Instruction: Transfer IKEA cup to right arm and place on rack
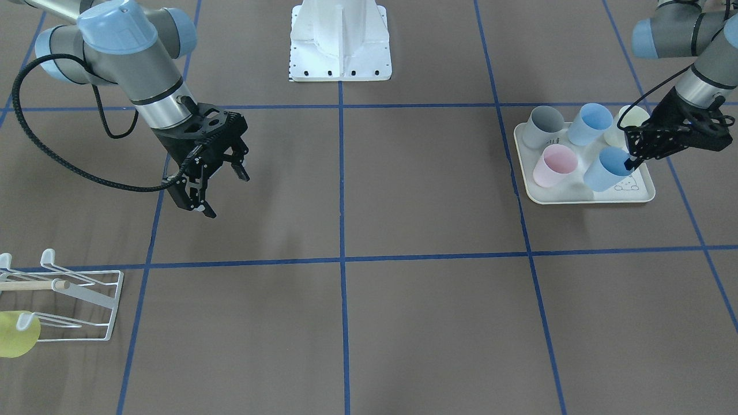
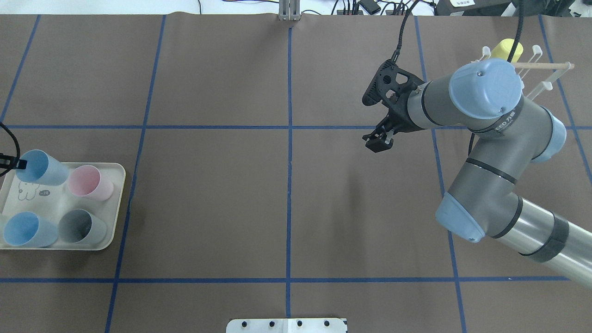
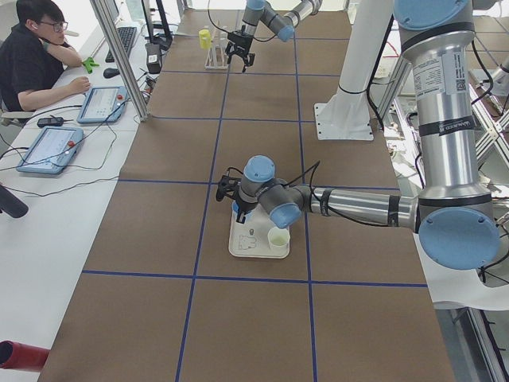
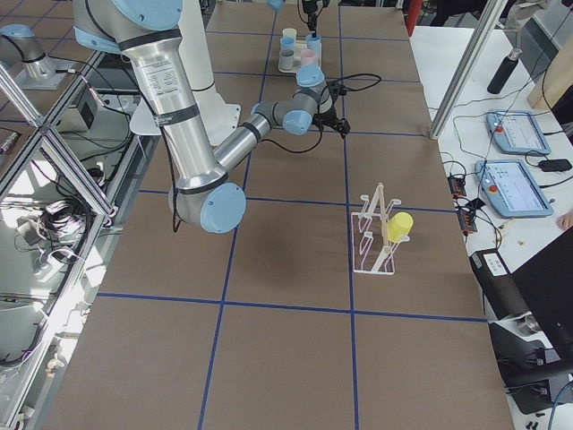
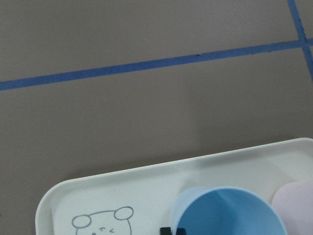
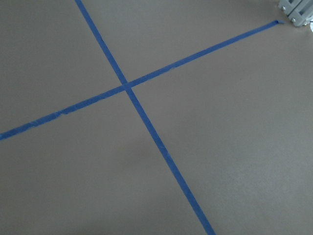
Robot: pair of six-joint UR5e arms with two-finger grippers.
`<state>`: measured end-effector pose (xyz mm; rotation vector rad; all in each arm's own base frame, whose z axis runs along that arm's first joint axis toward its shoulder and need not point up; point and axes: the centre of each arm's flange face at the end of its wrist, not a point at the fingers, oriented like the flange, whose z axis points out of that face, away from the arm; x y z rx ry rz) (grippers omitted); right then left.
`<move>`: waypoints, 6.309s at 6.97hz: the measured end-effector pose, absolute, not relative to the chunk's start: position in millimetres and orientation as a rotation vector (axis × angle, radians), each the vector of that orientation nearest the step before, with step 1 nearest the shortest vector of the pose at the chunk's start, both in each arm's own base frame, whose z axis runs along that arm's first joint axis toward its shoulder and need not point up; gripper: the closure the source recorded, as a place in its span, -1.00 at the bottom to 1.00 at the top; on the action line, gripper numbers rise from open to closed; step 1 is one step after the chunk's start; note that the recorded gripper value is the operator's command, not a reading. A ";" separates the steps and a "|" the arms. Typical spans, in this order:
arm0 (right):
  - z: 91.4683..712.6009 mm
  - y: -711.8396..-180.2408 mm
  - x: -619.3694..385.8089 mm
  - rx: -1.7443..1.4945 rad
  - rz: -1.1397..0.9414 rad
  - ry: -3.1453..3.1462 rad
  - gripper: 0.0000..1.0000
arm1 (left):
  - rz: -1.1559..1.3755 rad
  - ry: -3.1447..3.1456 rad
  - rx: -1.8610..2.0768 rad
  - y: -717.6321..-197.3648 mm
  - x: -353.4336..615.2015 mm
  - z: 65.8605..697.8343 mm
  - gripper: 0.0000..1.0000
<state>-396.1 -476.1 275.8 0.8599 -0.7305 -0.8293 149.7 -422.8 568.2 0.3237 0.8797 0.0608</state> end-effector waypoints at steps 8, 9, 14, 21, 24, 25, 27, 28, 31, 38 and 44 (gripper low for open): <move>305.2 -451.8 -470.8 1.182 -0.700 -1.082 -0.97 | -0.072 1.311 0.131 -489.4 117.3 341.0 1.00; 302.2 -444.3 -475.0 1.210 -0.678 -1.099 -0.97 | -0.090 1.372 0.114 -485.8 137.4 324.2 1.00; 288.6 -412.1 -486.0 1.318 -0.656 -1.195 -0.98 | -0.348 1.656 -0.036 -454.0 293.6 236.7 1.00; 260.6 -389.9 -503.2 1.352 -0.680 -1.260 -0.97 | -0.340 1.696 -0.131 -435.8 411.0 210.2 1.00; 254.2 -390.2 -503.6 1.363 -0.675 -1.264 -0.97 | -0.312 1.686 -0.159 -422.0 428.6 212.4 1.00; 253.5 -390.1 -503.4 1.365 -0.674 -1.264 -0.97 | -0.314 1.680 -0.161 -422.6 431.0 215.0 1.00; 252.6 -390.0 -503.3 1.366 -0.674 -1.266 -0.97 | -0.304 1.667 -0.148 -425.2 435.5 221.6 1.00; 252.2 -390.0 -503.3 1.366 -0.674 -1.266 -0.91 | -0.294 1.662 -0.137 -426.0 436.7 224.0 1.00; 251.9 -388.8 -504.3 1.366 -0.676 -1.268 -0.37 | -0.284 1.659 -0.132 -426.4 437.8 225.0 1.00; 253.0 -384.1 -507.5 1.361 -0.684 -1.272 0.04 | -0.283 1.665 -0.125 -426.5 434.1 222.3 -1.00; 277.2 -428.9 -481.9 1.338 -0.712 -1.098 0.57 | -0.215 1.449 0.039 -483.6 366.4 261.0 -1.00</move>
